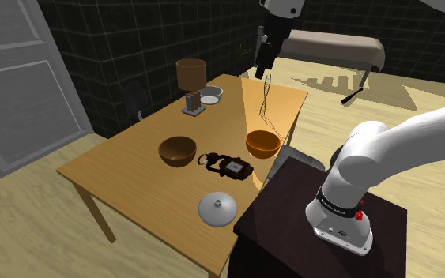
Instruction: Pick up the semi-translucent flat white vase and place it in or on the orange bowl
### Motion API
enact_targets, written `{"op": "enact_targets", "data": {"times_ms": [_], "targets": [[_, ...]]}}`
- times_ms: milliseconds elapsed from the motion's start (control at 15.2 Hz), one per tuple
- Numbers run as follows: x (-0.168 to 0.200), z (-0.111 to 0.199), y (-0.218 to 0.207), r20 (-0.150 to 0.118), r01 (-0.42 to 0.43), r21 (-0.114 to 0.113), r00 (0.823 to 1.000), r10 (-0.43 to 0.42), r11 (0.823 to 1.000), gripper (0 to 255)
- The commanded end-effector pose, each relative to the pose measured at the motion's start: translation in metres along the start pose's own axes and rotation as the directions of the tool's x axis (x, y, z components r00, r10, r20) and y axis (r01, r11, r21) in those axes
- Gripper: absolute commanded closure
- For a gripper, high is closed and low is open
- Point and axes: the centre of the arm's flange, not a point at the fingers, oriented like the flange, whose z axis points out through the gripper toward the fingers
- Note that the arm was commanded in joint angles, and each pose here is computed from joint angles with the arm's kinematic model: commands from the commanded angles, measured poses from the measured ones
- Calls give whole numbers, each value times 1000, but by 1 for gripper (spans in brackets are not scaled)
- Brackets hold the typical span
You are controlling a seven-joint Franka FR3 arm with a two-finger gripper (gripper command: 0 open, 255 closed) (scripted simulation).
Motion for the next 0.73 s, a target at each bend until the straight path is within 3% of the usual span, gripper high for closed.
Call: {"op": "enact_targets", "data": {"times_ms": [0,660], "targets": [[0,0,0,0,0,0,1000,0,1000,0],[-3,113,-69,29,-13,-9,999,13,1000,0]]}}
